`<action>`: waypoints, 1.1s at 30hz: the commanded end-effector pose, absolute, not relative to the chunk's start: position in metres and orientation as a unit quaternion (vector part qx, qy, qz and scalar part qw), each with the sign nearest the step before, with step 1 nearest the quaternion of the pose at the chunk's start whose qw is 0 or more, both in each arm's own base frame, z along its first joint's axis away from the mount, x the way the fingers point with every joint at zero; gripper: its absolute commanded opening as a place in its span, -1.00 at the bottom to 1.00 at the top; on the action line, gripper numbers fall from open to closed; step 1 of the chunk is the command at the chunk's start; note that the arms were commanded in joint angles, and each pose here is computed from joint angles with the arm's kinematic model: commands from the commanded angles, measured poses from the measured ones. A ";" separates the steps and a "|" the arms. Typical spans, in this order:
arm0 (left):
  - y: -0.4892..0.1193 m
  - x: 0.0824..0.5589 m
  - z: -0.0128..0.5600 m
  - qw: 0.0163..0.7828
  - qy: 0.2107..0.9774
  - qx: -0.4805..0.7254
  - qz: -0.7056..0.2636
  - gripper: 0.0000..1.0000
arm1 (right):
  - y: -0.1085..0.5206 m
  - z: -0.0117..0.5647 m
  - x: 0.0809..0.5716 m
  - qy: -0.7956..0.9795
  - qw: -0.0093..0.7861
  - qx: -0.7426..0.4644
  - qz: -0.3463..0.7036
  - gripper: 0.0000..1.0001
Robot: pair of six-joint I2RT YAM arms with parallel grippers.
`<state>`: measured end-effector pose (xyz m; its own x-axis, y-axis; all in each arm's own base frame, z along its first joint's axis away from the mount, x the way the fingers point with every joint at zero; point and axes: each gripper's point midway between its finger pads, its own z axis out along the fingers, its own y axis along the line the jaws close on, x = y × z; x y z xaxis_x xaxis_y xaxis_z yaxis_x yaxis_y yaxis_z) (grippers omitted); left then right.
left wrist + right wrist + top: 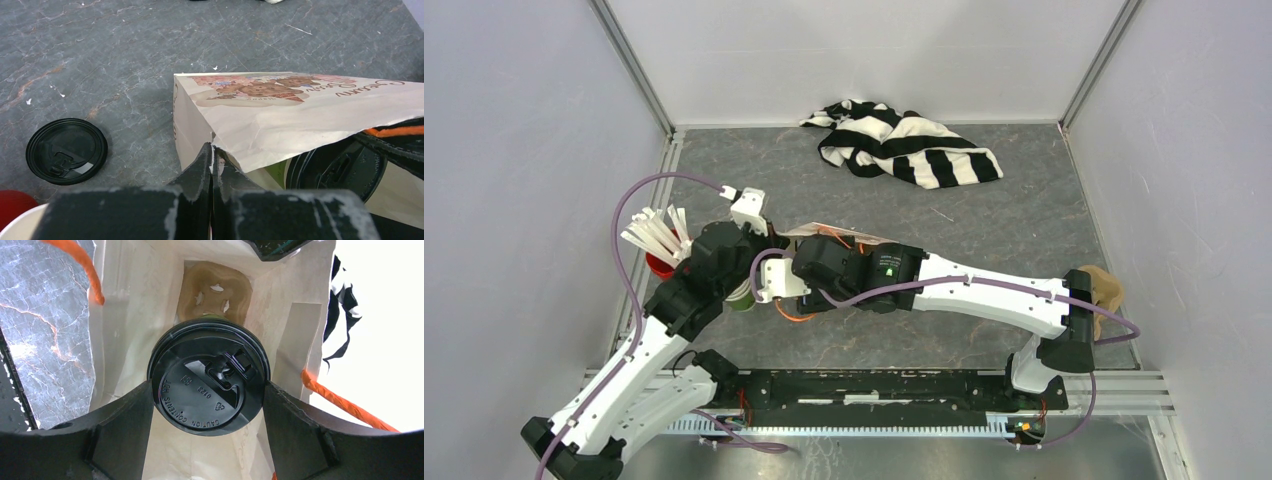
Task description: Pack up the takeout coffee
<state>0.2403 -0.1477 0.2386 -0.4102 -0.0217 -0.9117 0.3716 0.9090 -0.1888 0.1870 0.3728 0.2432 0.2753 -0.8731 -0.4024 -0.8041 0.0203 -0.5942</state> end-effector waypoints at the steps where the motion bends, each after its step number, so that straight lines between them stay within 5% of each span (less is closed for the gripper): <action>1: -0.147 0.238 0.244 0.553 0.803 0.126 -0.183 -0.95 | 0.382 0.257 0.187 0.599 0.406 -0.690 -0.027 -0.67; 18: -0.147 0.239 0.241 0.592 0.771 0.077 -0.220 -0.96 | 0.371 0.223 0.175 0.596 0.379 -0.708 -0.012 -0.67; 33: -0.150 0.221 0.242 0.575 0.774 0.079 -0.253 -0.96 | 0.356 0.235 0.218 0.531 0.414 -0.737 -0.066 -0.68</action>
